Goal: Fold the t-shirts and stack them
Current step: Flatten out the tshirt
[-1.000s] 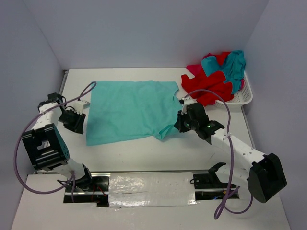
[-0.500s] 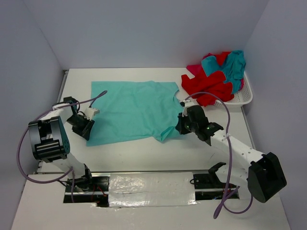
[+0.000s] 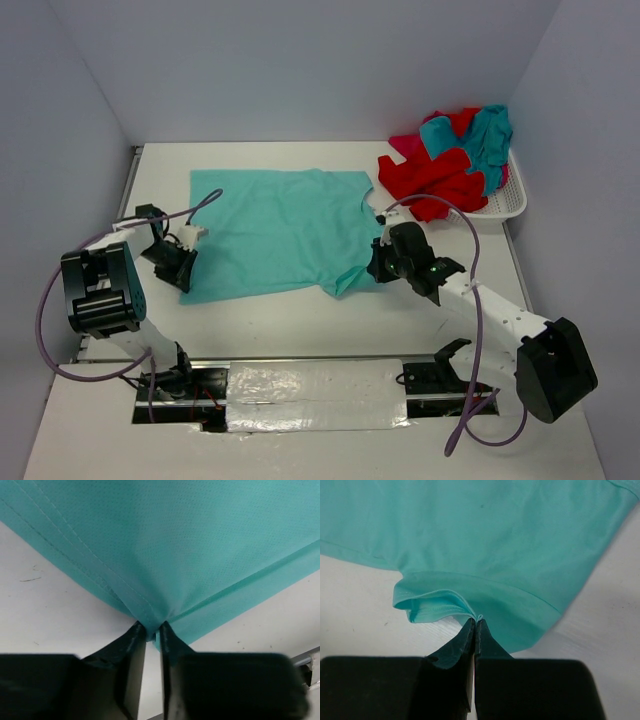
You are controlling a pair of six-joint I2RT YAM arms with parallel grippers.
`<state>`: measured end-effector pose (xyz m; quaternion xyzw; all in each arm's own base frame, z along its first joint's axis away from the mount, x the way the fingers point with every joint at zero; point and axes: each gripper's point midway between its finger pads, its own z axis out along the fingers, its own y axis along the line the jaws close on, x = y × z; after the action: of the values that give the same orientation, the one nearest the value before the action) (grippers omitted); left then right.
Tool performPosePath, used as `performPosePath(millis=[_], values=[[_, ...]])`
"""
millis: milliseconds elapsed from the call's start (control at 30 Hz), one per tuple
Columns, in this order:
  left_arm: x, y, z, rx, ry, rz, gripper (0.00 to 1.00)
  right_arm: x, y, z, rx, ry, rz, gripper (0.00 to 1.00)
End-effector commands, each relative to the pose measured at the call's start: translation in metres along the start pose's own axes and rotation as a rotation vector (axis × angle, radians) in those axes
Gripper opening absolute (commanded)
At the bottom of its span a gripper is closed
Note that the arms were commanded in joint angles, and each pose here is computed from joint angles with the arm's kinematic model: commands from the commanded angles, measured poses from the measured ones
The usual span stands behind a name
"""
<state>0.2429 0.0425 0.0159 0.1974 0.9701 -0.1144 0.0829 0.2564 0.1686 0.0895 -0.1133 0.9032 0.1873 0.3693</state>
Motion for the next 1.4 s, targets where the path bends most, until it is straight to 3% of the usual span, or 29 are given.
performPosePath(millis=[0,33,133,433,700,967,1233,1367], values=[[0.013,-0.012,0.013,0.055,0.037,-0.006,0.26,-0.015,-0.001,-0.003,0.007,-0.045,0.016,0.0],[0.02,-0.014,0.016,0.057,0.055,-0.007,0.16,-0.017,-0.002,-0.004,0.007,-0.05,0.019,0.0],[0.023,-0.015,0.015,0.057,0.062,-0.001,0.0,-0.018,-0.004,-0.006,0.011,-0.053,0.019,0.0],[-0.039,0.004,-0.049,-0.055,-0.119,0.039,0.0,-0.03,0.0,-0.01,0.008,-0.055,0.009,0.0],[-0.056,0.008,-0.066,-0.057,-0.147,0.065,0.0,-0.044,0.002,-0.014,0.004,-0.068,0.004,0.0],[-0.029,0.011,-0.024,-0.029,-0.044,0.038,0.25,-0.033,0.004,-0.006,-0.02,-0.032,0.013,0.0],[-0.035,-0.001,-0.008,0.069,-0.084,-0.027,0.36,-0.026,0.002,-0.005,-0.017,-0.016,0.012,0.0],[-0.04,0.013,-0.009,-0.012,-0.101,-0.066,0.47,-0.023,0.002,-0.004,-0.018,-0.008,0.011,0.0]])
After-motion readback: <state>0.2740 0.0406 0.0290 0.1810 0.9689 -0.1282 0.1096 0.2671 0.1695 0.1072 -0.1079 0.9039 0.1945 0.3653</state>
